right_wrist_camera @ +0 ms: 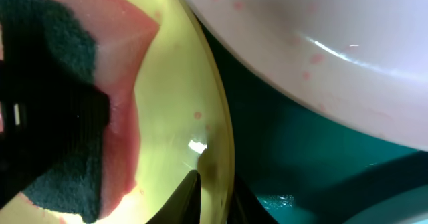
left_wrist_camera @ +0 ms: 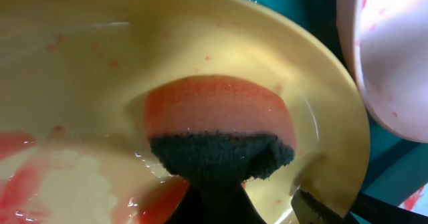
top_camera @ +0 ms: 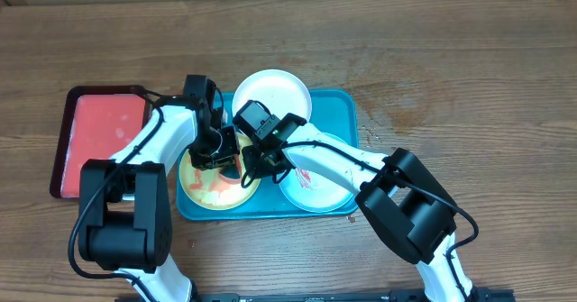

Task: Clean dirty plates on tray and stack at the side
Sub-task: 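Scrub the yellow plate with the sponge while the right gripper holds it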

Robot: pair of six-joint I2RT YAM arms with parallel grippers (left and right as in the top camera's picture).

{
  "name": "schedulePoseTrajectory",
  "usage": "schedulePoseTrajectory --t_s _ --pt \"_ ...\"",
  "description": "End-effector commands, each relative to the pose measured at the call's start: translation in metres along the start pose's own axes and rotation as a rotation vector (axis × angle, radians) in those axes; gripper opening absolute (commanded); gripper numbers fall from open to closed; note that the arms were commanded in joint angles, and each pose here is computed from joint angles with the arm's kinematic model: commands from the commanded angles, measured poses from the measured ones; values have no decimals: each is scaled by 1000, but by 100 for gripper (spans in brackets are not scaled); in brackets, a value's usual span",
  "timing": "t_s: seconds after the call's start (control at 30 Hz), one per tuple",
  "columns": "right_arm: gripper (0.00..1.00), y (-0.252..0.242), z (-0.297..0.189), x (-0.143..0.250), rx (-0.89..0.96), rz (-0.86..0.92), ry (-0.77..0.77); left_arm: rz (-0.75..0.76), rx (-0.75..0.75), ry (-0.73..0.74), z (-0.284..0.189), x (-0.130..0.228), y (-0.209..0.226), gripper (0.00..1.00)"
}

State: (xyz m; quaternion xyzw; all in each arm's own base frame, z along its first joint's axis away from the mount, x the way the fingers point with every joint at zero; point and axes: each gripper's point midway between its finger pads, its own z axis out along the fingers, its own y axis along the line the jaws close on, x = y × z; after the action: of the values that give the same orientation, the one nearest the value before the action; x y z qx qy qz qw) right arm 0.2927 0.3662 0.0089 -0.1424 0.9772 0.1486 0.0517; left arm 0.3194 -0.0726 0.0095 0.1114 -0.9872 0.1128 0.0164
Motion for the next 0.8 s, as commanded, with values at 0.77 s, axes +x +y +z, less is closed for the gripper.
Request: schedulePoseTrajectory --t_s 0.77 --pt "14 -7 3 -4 41 -32 -11 -85 -2 153 -18 26 11 4"
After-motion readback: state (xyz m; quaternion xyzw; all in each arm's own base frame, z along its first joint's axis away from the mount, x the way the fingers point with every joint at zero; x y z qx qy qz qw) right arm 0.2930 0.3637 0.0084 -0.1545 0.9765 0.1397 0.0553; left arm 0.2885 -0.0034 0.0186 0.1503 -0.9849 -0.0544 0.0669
